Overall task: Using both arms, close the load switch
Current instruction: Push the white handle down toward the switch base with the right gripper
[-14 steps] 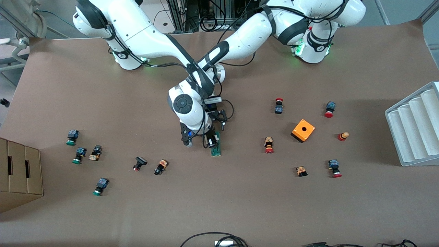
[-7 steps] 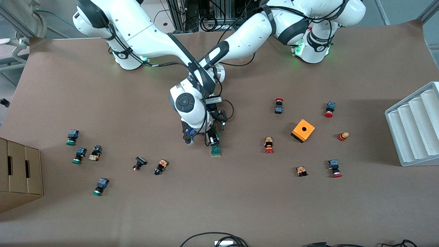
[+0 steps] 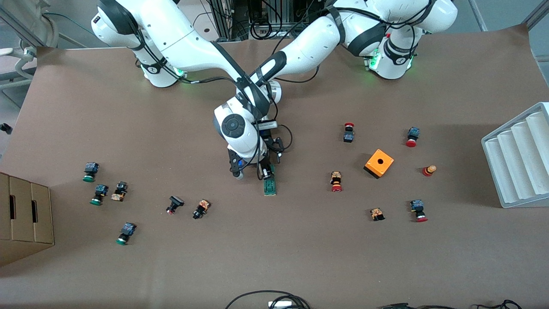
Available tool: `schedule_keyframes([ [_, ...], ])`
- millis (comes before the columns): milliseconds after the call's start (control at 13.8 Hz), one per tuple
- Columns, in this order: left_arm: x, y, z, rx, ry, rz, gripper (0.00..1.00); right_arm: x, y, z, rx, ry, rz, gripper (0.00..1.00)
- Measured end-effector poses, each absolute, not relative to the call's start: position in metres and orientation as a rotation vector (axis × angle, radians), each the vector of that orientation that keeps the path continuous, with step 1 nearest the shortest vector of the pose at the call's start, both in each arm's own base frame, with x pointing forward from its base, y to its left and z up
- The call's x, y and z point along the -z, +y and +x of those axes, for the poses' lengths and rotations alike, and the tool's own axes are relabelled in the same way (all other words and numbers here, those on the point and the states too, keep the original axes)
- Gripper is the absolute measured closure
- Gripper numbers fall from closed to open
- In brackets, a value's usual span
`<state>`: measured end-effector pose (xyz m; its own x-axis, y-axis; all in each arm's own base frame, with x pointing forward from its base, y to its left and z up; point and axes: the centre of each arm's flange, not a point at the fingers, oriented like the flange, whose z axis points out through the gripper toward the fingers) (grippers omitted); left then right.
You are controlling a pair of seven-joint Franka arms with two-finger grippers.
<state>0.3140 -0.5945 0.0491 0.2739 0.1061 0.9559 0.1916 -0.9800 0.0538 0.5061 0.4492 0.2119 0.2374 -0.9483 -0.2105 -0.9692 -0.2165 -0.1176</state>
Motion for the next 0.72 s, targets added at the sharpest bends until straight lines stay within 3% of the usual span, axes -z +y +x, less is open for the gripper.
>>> schedule_keyframes([
  [722, -0.0491, -0.5945, 0.314, 1.829, -0.287, -2.449, 0.0, -0.2151, 0.446, 0.5103, -0.124, 1.808, -2.274, 0.52],
])
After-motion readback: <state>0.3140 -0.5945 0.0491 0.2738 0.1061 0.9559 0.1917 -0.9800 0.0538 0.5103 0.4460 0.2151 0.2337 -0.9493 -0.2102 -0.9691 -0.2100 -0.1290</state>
